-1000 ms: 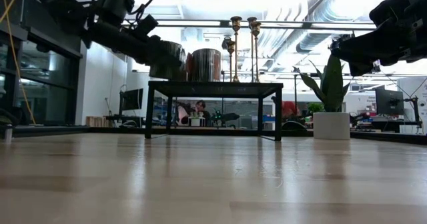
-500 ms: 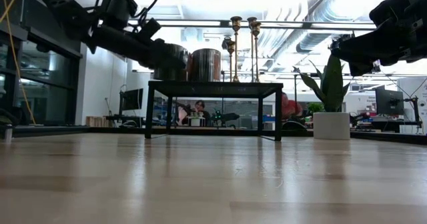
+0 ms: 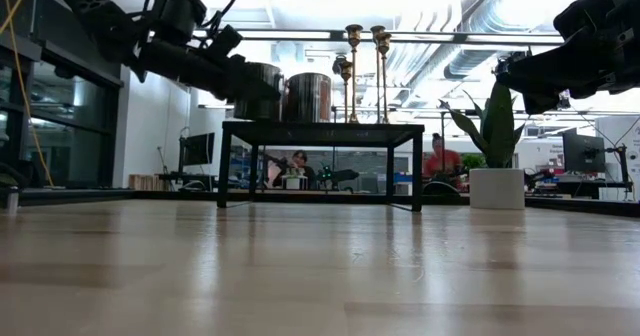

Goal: Pick & Place candle stick holders
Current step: Put the scented candle on the shelf

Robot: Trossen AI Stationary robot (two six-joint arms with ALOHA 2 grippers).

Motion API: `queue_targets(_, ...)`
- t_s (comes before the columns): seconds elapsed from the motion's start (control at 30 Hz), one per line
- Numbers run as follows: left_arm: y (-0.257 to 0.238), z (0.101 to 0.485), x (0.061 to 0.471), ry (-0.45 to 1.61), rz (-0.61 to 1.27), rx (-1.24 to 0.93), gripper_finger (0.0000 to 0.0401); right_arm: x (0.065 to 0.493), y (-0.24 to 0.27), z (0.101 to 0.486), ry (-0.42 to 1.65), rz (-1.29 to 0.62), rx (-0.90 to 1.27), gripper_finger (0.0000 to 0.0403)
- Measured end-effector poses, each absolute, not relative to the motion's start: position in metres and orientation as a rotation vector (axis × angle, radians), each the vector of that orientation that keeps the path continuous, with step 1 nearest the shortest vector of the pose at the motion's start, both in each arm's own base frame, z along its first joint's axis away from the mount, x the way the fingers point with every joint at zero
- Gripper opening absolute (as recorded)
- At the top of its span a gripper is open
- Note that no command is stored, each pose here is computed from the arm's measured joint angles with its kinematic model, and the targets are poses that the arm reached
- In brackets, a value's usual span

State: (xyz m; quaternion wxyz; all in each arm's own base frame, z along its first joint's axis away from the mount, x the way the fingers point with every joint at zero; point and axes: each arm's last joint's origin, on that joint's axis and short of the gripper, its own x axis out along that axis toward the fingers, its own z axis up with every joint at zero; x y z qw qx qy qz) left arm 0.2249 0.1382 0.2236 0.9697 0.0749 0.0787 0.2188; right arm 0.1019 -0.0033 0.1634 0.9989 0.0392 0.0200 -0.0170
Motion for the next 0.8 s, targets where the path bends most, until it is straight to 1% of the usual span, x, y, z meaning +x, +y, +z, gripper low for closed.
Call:
queue_targets(0.3,0.141,0.217,0.229,0.159,0.442,0.122,0.0353,0.102,-0.003,0.163,0.040,-0.034,0.079,0.0117)
queue_targets(0.53,0.144,0.212,0.232,0.140,0.462,0.053,0.0353,0.102,-0.003,0.163,0.040,-0.034,0.079,0.0117)
queue_targets(0.8,0.144,0.212,0.233,0.136,0.471,0.053,0.0353,0.102,-0.003,0.163,0.040,-0.034,0.078,0.0117)
